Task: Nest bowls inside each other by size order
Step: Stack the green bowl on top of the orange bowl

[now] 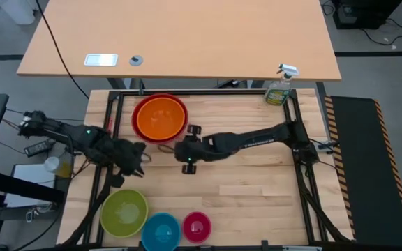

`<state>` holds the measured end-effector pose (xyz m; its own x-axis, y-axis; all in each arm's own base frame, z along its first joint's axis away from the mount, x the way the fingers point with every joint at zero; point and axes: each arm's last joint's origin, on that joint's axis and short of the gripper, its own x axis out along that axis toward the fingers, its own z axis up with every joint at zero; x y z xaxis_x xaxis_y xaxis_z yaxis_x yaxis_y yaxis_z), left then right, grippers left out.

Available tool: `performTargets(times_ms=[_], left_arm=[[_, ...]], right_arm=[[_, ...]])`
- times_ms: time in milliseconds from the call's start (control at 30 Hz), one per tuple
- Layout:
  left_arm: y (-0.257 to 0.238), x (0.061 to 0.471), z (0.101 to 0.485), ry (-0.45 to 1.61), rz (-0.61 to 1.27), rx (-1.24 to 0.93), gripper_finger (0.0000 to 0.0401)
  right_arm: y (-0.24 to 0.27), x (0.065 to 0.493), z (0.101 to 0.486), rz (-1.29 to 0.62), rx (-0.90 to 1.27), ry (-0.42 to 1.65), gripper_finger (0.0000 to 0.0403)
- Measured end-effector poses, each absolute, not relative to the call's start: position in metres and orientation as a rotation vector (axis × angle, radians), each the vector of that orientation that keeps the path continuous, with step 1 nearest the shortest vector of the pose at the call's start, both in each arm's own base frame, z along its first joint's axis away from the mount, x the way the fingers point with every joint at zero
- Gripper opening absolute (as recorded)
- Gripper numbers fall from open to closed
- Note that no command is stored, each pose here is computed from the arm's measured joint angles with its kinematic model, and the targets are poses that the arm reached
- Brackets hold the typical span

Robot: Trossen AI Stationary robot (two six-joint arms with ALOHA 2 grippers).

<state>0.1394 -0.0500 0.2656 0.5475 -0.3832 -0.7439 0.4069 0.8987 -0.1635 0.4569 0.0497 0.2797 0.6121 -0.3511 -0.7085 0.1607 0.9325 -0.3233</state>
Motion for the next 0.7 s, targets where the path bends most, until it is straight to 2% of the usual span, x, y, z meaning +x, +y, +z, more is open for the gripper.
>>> performTargets(times_ms=[133,267,367,533,700], left_arm=[[-0.073,0.143,0.257,0.952,-0.555,0.05,0.0082],[-0.097,0.141,0.249,0.979,-0.559,0.158,0.0124],[-0.11,0.141,0.242,0.997,-0.521,0.266,0.016],[-0.124,0.147,0.225,1.086,-0.51,0.315,0.0211],[-0.128,0.158,0.207,1.19,-0.464,0.337,0.0228]], right_arm=[[0.061,0.435,0.281,-0.311,-0.156,1.002,0.0165],[0.066,0.427,0.27,-0.349,-0.162,1.08,0.0165],[0.07,0.425,0.261,-0.368,-0.154,1.089,0.0165],[0.076,0.424,0.255,-0.385,-0.118,1.075,0.0165],[0.079,0.426,0.256,-0.396,-0.115,1.043,0.0165]])
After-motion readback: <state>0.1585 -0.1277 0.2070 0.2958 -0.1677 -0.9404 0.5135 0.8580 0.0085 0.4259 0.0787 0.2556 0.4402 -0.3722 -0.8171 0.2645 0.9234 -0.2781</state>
